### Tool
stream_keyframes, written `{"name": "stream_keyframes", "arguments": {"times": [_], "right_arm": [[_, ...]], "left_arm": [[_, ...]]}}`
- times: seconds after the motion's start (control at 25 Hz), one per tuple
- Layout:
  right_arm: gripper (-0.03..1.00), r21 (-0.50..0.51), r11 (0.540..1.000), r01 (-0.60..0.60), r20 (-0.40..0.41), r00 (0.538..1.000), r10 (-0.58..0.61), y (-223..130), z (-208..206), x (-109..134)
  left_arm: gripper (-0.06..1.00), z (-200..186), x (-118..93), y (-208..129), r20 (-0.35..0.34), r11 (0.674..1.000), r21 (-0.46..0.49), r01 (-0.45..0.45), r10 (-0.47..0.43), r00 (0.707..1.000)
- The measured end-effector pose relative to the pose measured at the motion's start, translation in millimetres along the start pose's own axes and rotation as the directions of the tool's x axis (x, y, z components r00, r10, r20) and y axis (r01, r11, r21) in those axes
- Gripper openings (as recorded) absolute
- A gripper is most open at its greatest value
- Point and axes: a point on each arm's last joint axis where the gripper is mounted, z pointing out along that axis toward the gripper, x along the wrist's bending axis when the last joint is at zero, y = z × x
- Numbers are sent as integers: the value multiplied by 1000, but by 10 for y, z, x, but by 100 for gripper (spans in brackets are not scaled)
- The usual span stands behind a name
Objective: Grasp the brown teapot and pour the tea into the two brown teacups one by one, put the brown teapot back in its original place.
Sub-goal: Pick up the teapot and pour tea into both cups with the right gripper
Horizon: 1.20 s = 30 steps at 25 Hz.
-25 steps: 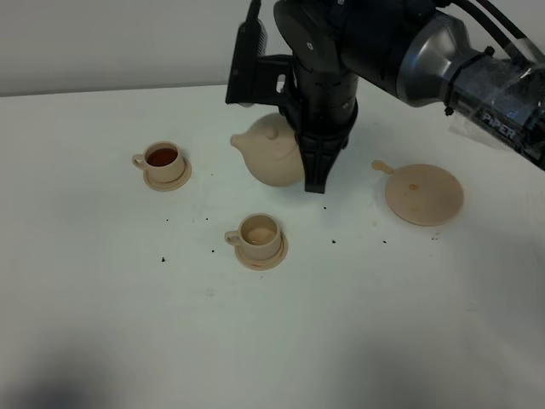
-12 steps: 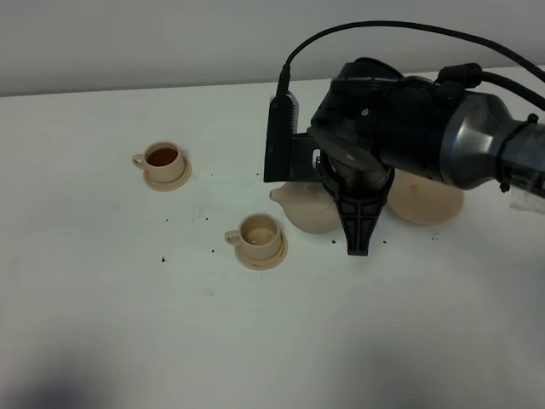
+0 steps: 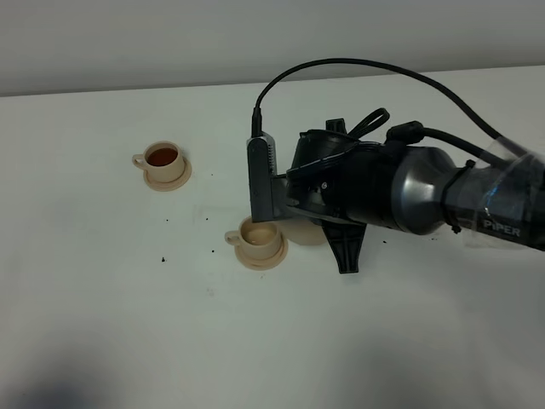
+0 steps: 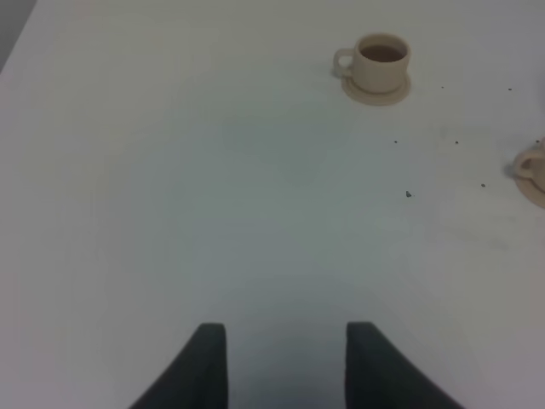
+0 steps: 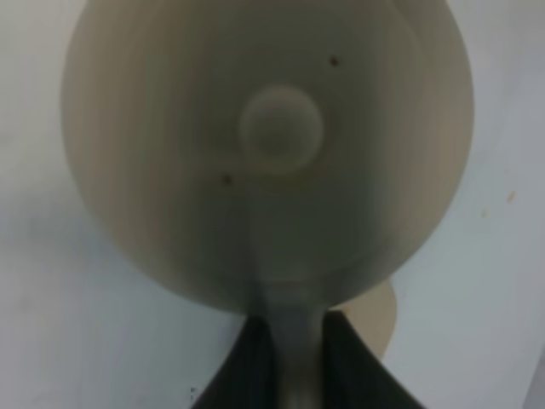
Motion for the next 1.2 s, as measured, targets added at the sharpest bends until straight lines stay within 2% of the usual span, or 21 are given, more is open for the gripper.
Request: {"name": "stream_keyframes", "arguments": {"times": [0.24, 0.48, 1.2], "right_arm": [[12, 19, 999, 37, 30, 999, -37, 9, 48, 5], [12, 44, 993, 111, 60, 992, -113, 129, 112, 111], [12, 87, 982, 170, 135, 974, -181, 144, 115, 76]], "left_arm": [[38, 0, 0, 0, 0, 1000, 0, 0, 0, 1000], [38, 0, 0, 0, 0, 1000, 0, 0, 0, 1000], [38, 0, 0, 0, 0, 1000, 0, 0, 0, 1000]]}}
